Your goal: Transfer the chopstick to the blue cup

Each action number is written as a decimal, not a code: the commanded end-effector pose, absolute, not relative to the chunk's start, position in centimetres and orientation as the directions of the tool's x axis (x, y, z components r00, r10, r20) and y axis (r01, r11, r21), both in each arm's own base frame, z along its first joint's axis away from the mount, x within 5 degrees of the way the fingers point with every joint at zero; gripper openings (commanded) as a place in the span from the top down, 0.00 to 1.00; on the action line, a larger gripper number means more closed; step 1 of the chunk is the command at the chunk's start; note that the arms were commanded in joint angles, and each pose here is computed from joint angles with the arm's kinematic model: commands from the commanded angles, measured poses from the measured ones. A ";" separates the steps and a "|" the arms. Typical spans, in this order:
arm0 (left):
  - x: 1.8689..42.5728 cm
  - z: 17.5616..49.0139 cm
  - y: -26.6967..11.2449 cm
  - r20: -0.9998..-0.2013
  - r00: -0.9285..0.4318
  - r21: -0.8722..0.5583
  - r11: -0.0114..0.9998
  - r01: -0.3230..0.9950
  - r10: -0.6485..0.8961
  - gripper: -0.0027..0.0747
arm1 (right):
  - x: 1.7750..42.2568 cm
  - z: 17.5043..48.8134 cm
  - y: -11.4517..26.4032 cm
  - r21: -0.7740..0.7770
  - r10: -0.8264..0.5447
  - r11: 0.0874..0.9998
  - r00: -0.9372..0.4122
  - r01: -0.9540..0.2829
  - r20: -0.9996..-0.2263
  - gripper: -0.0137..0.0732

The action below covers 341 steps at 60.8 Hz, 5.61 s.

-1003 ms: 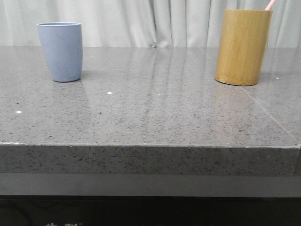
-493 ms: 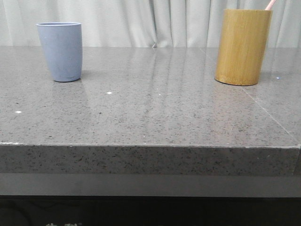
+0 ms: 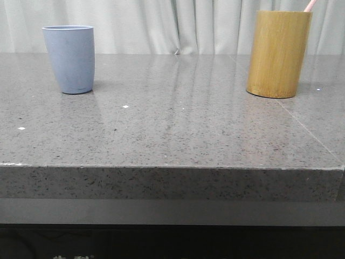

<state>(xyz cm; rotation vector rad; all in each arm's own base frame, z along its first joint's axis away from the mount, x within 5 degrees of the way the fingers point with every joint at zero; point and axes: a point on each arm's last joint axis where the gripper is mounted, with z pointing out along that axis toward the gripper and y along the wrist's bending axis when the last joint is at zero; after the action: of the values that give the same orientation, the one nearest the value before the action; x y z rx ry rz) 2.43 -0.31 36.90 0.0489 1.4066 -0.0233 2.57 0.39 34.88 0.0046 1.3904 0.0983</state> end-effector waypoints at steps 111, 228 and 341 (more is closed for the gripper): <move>28.8 40.9 -6.5 -0.798 -0.594 -0.072 0.962 0.263 0.103 0.33 | 13.7 35.5 0.8 0.066 0.032 0.996 -0.472 -0.056 -0.881 0.21; 39.0 40.2 -22.4 -0.664 -0.618 -0.004 0.824 0.567 0.422 0.99 | 13.7 35.5 0.8 0.066 0.032 0.996 -0.471 -0.056 -0.882 0.21; 30.5 50.5 -19.2 -0.816 -0.450 0.031 0.805 0.592 0.362 0.76 | 17.8 38.6 -0.9 0.130 0.148 0.989 -0.428 0.072 -0.891 0.21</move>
<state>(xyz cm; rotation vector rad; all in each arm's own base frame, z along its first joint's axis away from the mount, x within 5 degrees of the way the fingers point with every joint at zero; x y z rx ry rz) 34.12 -21.03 45.83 0.7378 2.2201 -0.2871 16.56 -0.07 36.23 0.0987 2.1226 0.0982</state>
